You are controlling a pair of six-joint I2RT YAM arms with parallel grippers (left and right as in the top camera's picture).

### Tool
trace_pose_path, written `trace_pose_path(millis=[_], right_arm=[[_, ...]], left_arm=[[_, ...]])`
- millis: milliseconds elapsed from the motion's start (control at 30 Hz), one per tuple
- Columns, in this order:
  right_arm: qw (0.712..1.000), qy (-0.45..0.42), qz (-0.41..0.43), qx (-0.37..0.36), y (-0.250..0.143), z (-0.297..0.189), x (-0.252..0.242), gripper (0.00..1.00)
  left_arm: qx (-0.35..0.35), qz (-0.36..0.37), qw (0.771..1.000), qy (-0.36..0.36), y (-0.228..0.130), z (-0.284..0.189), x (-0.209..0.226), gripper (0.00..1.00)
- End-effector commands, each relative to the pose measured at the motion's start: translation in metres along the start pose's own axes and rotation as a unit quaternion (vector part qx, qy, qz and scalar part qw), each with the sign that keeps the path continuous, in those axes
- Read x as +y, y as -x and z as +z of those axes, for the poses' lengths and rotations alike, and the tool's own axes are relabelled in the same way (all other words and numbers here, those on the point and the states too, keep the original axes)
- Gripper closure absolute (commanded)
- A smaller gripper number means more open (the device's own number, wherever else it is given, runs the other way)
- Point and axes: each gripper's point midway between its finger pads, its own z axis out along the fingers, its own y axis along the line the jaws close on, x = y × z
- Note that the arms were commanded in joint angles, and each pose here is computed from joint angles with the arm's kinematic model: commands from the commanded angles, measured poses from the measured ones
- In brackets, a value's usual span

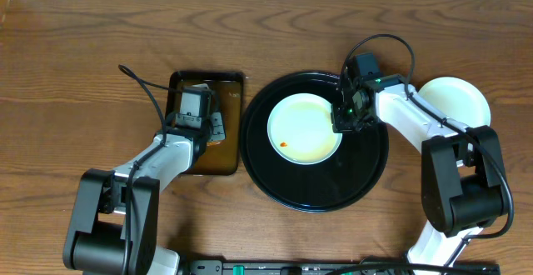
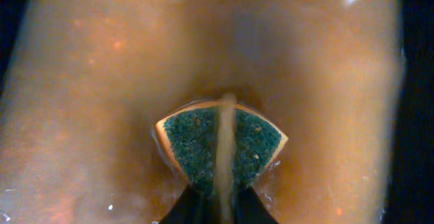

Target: Clean dirty plates on tray and stack at the side

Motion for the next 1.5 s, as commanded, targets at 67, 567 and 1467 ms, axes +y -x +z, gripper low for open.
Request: trace_pose_path(millis=[67,567,1467], right_arm=[[1.000,-0.012,0.001,0.024,-0.012,0.011,-0.002,0.99],[1.000,-0.012,0.001,0.024,-0.012,0.011,-0.002,0.99],[1.000,-0.012,0.001,0.025,-0.012,0.011,-0.002,0.99]], left_arm=[[-0.016,0.000,1.000,0.000,0.008,-0.004,0.000,0.93],[-0.131,0.009,0.990,-0.052,0.065,-0.062,-0.021,0.92],[-0.397,0.040,0.910,-0.114,0.165,-0.192,-0.046,0.93]])
